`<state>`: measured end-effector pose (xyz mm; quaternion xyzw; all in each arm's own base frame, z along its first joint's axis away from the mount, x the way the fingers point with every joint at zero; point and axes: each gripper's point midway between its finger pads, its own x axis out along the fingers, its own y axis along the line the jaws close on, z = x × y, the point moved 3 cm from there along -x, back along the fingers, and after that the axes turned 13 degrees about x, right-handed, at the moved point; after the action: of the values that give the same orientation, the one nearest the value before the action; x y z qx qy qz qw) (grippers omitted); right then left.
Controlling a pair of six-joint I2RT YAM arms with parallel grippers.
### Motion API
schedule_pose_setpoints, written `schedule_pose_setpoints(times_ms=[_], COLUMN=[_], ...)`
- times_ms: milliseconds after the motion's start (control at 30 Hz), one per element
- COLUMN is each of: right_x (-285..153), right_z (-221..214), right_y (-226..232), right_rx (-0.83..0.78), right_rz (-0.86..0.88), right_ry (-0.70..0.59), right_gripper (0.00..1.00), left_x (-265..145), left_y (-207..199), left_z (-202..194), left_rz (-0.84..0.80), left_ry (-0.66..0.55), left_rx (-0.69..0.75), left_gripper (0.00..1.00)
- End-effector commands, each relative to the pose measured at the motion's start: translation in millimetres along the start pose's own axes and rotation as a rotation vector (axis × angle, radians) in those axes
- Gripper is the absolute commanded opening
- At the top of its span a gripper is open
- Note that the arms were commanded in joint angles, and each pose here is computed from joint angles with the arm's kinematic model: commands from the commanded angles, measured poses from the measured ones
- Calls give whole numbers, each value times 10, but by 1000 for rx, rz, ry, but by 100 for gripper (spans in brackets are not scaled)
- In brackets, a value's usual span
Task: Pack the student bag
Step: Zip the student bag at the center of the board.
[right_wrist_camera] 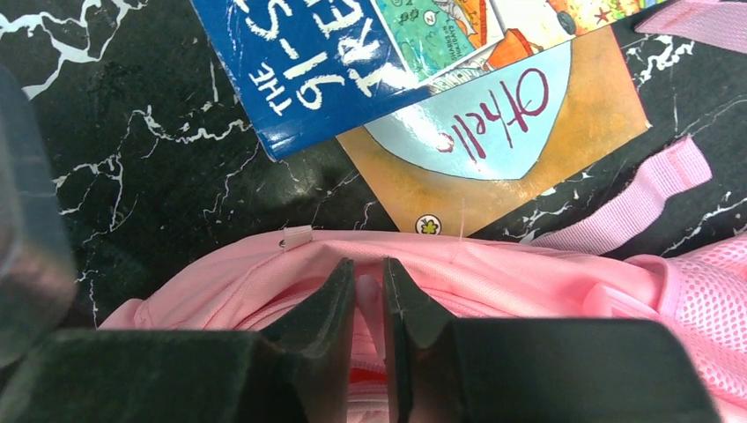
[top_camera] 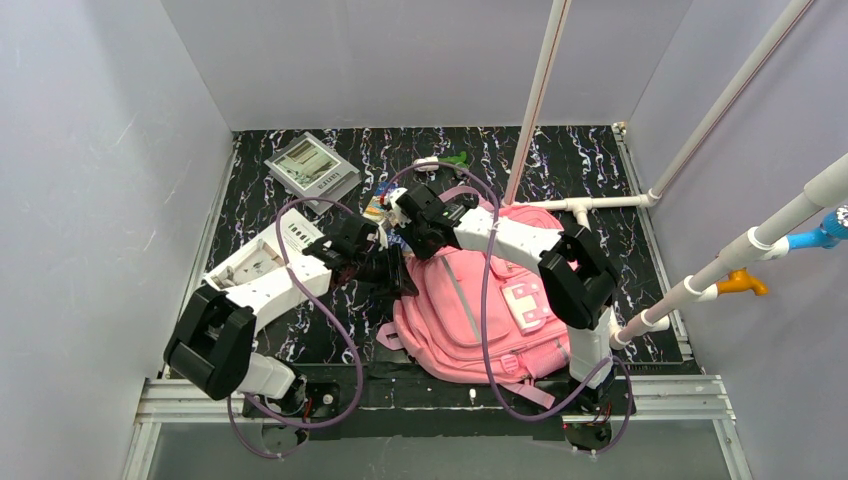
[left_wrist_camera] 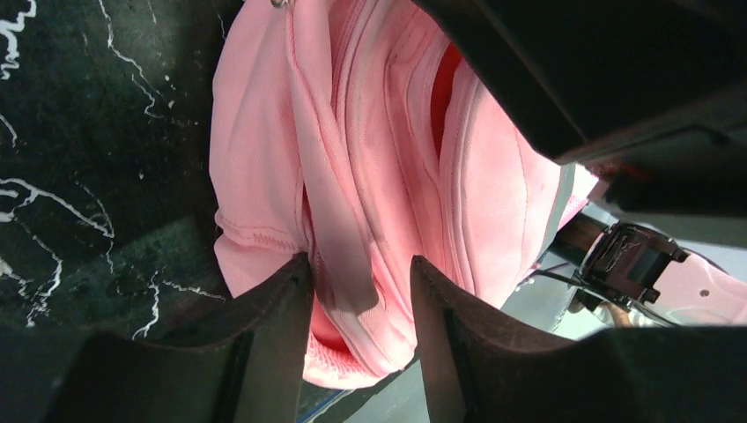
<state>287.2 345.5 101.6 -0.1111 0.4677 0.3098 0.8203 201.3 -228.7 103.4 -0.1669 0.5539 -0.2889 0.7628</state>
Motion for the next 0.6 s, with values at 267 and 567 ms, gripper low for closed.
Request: schedule_pose_setpoints(times_ms=[267,567], right_x=[-200,-175], right_z=[41,-55], right_y=[-77,-41], right_rx=[-46,-69], right_rz=[-75,-36], right_ry=[-36,2], right_gripper=[30,36], left_x=[141,154], left_y=[32,51], left_z=[-56,-71], left_rz=[-49,-45], left_ry=[12,15], left_rx=[-53,-52], left_gripper=[34,34])
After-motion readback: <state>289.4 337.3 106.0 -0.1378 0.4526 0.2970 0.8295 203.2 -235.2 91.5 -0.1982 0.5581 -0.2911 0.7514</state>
